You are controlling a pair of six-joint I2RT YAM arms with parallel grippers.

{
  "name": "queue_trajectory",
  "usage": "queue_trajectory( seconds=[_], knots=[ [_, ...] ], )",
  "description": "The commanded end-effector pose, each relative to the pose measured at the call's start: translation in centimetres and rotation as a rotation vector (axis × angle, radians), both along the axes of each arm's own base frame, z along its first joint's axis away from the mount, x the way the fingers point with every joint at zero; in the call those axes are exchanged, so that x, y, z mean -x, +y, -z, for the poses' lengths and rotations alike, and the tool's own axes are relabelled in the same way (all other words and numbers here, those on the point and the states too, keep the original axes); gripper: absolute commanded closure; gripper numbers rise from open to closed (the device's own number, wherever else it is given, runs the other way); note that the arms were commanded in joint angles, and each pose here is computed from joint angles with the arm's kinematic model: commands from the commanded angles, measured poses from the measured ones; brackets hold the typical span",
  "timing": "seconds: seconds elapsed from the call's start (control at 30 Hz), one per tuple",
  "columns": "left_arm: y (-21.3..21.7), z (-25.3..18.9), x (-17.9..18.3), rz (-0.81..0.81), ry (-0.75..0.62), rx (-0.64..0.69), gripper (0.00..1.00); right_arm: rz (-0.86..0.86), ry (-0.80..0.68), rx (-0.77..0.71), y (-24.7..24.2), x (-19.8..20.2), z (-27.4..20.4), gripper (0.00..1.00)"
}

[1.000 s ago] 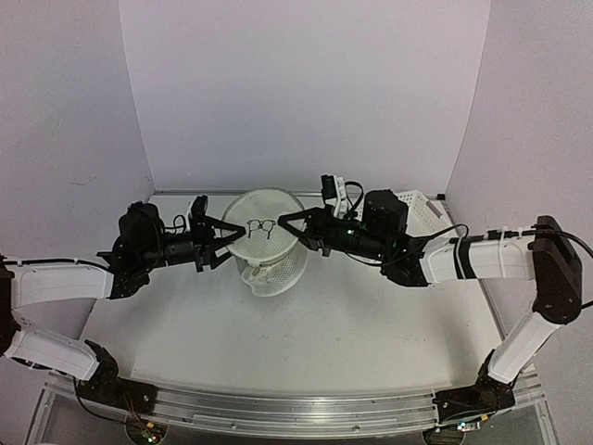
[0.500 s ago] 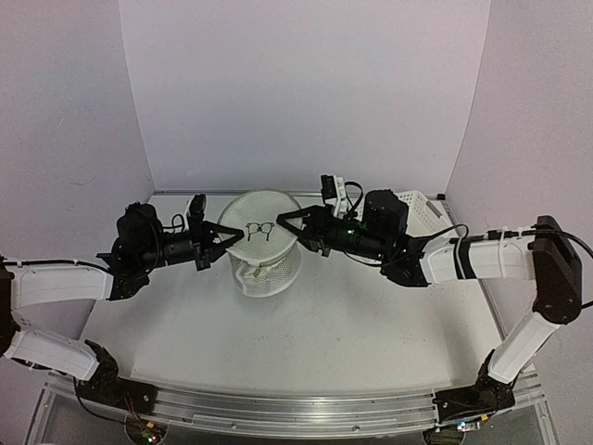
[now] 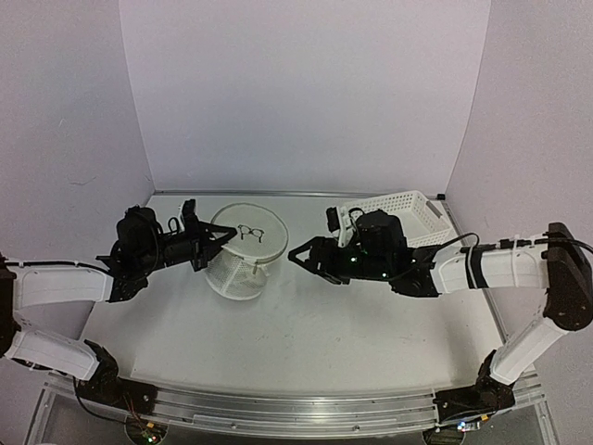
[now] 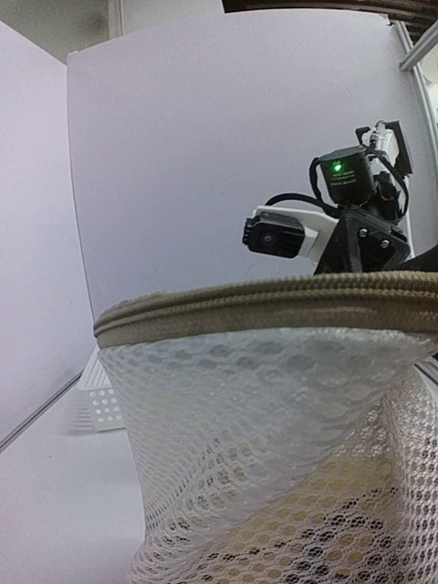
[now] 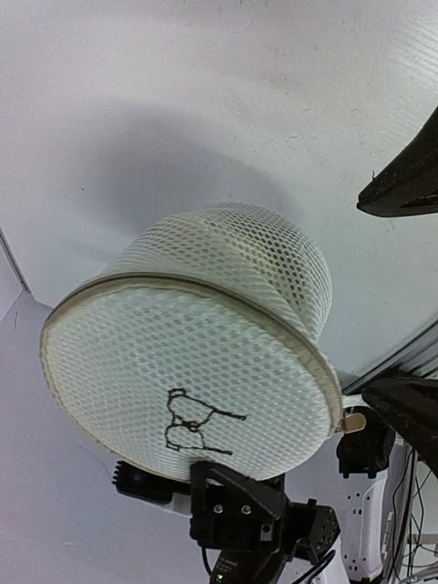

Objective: Unzip the laundry bag and remove the bra
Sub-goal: Pick up the zipper from the laundry bag.

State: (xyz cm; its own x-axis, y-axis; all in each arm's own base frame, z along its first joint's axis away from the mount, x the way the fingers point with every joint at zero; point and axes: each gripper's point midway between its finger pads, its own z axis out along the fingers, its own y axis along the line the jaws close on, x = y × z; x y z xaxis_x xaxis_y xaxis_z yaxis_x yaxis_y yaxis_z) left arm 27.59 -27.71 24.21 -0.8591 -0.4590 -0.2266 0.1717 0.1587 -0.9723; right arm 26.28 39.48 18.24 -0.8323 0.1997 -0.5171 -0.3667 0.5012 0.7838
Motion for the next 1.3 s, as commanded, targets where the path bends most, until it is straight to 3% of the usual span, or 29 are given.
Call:
queue_trajectory(
  seconds=[0.0, 0.4, 0.7, 1.27],
  knots=[
    [0.4, -0.3, -1.2, -0.061, 0.011, 0.029, 1.0, 0.009, -0.106, 0.079, -0.2, 1.2, -3.4, 0.37],
    [0.8, 2.4, -2.4, -0.122, 0.063, -0.042, 1.0, -0.078, -0.129, 0.049, 3.9, 4.3, -7.0, 0.36],
    [0.9, 2.5, -2.3, -0.124, 0.064, -0.052, 1.0, -0.136, -0.064, 0.046, 7.9, 4.6, -5.4, 0.39],
    [0.7, 2.5, -2.0, -0.108, 0.075, -0.047, 1.0, -0.127, -0.036, 0.094, 10.0, 3.3, -2.3, 0.44]
  ],
)
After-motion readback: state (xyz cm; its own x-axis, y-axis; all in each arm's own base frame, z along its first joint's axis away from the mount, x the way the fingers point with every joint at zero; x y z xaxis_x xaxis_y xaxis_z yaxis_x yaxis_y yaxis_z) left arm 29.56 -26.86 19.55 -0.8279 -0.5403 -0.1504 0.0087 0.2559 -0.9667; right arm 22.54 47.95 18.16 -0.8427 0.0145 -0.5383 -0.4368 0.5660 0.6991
